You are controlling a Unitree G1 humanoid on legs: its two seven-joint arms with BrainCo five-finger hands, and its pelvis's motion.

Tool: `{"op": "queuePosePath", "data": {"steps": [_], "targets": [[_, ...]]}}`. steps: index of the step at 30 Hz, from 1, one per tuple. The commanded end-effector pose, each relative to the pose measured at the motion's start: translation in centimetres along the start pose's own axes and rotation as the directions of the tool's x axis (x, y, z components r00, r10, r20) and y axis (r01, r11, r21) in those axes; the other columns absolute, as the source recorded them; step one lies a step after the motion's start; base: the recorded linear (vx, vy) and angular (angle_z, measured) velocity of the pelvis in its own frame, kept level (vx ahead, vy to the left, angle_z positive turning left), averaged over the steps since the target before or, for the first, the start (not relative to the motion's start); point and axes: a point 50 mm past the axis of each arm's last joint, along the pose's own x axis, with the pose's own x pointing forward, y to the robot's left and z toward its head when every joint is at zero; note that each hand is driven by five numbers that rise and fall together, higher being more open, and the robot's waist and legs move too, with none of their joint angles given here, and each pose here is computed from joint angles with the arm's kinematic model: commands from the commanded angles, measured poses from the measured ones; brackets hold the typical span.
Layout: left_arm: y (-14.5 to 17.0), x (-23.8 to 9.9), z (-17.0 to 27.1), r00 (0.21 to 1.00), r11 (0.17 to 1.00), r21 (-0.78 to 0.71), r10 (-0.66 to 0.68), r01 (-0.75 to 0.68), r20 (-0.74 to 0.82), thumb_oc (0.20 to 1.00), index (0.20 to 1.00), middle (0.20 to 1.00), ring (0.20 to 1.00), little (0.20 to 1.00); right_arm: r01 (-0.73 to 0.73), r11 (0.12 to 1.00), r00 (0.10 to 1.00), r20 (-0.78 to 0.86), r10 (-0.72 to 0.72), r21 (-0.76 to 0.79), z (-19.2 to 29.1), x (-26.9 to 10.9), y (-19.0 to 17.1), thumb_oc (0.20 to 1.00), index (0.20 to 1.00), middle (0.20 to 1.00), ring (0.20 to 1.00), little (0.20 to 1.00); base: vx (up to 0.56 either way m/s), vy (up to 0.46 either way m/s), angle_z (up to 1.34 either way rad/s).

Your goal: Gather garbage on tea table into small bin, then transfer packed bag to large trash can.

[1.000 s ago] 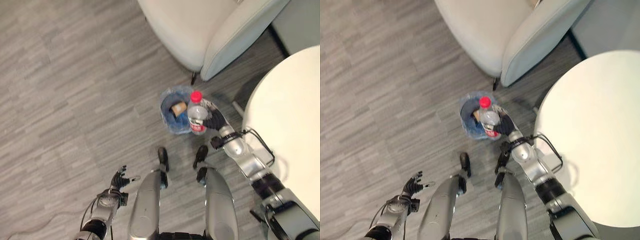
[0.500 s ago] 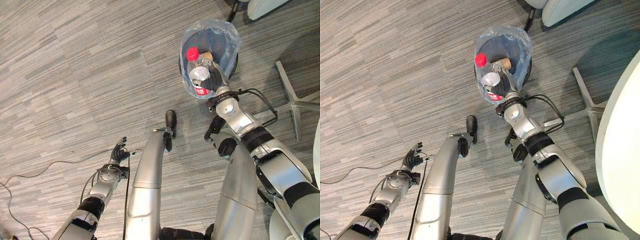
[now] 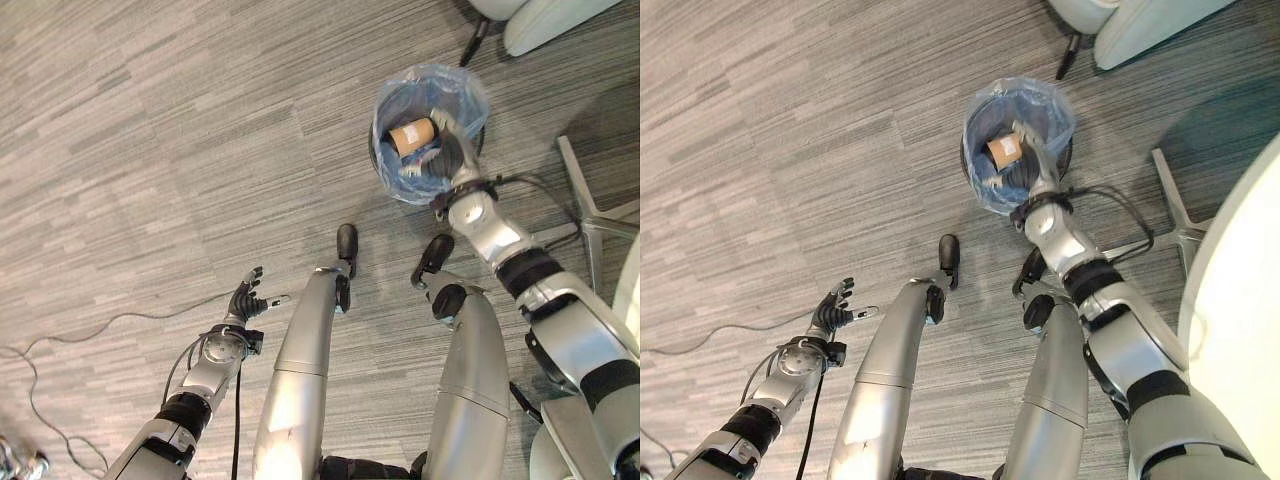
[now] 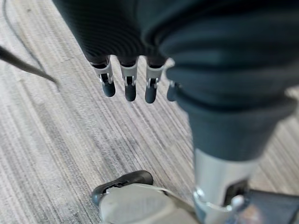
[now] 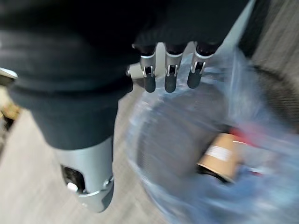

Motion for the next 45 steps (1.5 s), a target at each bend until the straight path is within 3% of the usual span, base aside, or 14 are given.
{"op": "queuePosePath", "data": {"steps": [1,6,14,15,16,29,32,33,38,39,43,44,45], "targets": [[0.6,-1.4,-2.4,0.997,0.999,0.011,0.037,-0.036,-0.063,1.0,1.0,1.0,1.0,1.0,-0.016,0.961,0.988,0.143,0.058,-0.275,0.9,-0.5,0.5,1.0,1.0,1.0,1.0,1.0,0.0,-0.048,-0.12],[1.1,-1.2,-2.0,0.998,0.999,0.028,0.047,-0.046,-0.042,1.0,1.0,1.0,1.0,1.0,-0.059,0.866,0.985,0.114,0.132,-0.496,0.0,-0.4,1.6,1.0,1.0,1.0,1.0,1.0,0.0,-0.038,-0.01],[1.5,-0.9,-1.1,0.998,0.998,-0.002,0.065,-0.065,-0.009,1.0,1.0,1.0,1.0,1.0,-0.122,0.811,0.988,0.005,0.152,-0.572,-0.8,0.4,2.4,1.0,1.0,1.0,1.0,1.0,0.01,-0.008,0.08],[1.4,-0.8,-0.9,0.998,0.998,-0.002,0.061,-0.061,-0.003,1.0,1.0,1.0,1.0,1.0,-0.17,0.81,0.983,-0.04,0.178,-0.561,-1.4,0.0,3.3,0.269,0.269,0.269,0.269,0.269,0.02,0.002,0.14],[1.2,-0.8,-0.9,0.998,0.998,-0.002,0.057,-0.057,-0.004,1.0,1.0,1.0,1.0,1.0,-0.196,0.82,0.979,-0.058,0.196,-0.537,-1.6,-0.4,4.0,0.2,0.2,0.2,0.2,0.2,0.01,0.003,0.11],[0.9,-0.7,-1.2,0.998,0.998,-0.02,0.061,-0.062,-0.028,1.0,1.0,1.0,1.0,1.0,-0.078,0.969,0.995,0.047,0.091,-0.232,0.0,-1.0,2.8,0.2,0.2,0.2,0.2,0.2,-0.04,0.003,-0.06],[1.0,-0.8,-1.5,0.996,0.997,-0.02,0.071,-0.072,-0.047,1.0,1.0,1.0,1.0,1.0,-0.052,0.992,0.993,0.098,0.063,-0.115,1.2,-1.4,2.6,0.2,0.2,0.2,0.2,0.2,-0.05,-0.014,-0.04],[1.1,-1.0,-1.8,0.996,0.997,-0.024,0.072,-0.073,-0.054,1.0,1.0,1.0,1.0,1.0,-0.06,0.995,0.99,0.131,0.049,0.079,2.3,-2.5,2.9,0.2,0.2,0.2,0.2,0.2,-0.04,-0.032,-0.02],[1.3,-1.5,-2.6,0.994,0.996,-0.039,0.075,-0.079,-0.085,1.0,1.0,1.0,1.0,1.0,-0.115,0.914,0.979,0.201,0.037,0.389,3.8,-5.0,3.1,0.2,0.2,0.2,0.2,0.2,0.02,0.01,-0.04],[1.6,-2.2,-3.4,0.991,0.995,-0.053,0.084,-0.09,-0.106,1.0,1.0,1.0,1.0,1.0,-0.159,0.845,0.97,0.242,0.036,0.511,4.5,-6.5,3.1,0.2,0.2,0.2,0.2,0.2,0.07,0.051,-0.09],[1.7,-3.3,-4.9,0.984,0.991,-0.079,0.092,-0.105,-0.155,1.0,1.0,1.0,1.0,1.0,-0.206,0.743,0.96,0.277,0.029,0.636,5.0,-8.3,3.1,0.2,0.2,0.2,0.2,0.2,0.06,0.041,-0.18],[1.8,-4.4,-6.1,0.977,0.989,-0.097,0.094,-0.114,-0.192,1.0,1.0,1.0,1.0,1.0,-0.226,0.684,0.959,0.283,0.029,0.693,5.0,-9.4,3.2,0.2,0.2,0.2,0.2,0.2,0.03,0.048,-0.19],[1.8,-4.4,-6.1,0.977,0.989,-0.096,0.093,-0.114,-0.193,1.0,1.0,1.0,1.0,1.0,-0.226,0.684,0.959,0.283,0.029,0.693,5.0,-9.5,3.2,0.2,0.2,0.2,0.2,0.2,0.05,0.046,-0.16]]}}
